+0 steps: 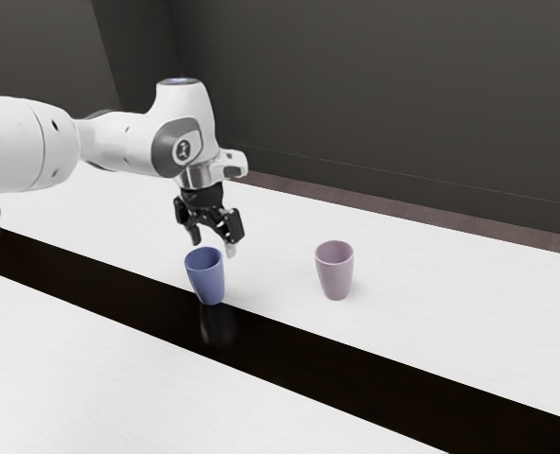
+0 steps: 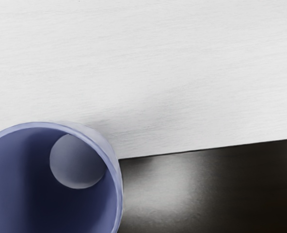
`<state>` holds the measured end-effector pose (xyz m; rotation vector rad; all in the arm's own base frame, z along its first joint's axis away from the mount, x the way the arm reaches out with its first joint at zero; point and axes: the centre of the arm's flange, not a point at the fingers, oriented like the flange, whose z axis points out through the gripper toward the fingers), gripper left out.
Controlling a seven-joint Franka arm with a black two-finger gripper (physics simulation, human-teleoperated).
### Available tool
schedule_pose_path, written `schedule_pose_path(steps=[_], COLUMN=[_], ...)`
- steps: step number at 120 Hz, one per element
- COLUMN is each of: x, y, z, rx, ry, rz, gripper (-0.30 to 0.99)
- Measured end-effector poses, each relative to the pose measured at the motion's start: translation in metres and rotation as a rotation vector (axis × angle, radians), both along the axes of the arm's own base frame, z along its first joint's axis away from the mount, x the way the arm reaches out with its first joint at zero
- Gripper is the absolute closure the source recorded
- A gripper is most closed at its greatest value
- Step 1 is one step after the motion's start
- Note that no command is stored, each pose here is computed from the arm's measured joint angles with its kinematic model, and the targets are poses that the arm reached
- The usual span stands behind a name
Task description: Place the left cup onto the right cup
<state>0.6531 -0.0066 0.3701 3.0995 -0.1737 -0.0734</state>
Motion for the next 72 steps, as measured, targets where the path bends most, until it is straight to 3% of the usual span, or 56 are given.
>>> schedule_pose_path(steps=[72], x=[0.012], y=[0.001], z=[-0.061], rx=[0.012], ry=[0.005], rz=[0.007], gripper=[0.0])
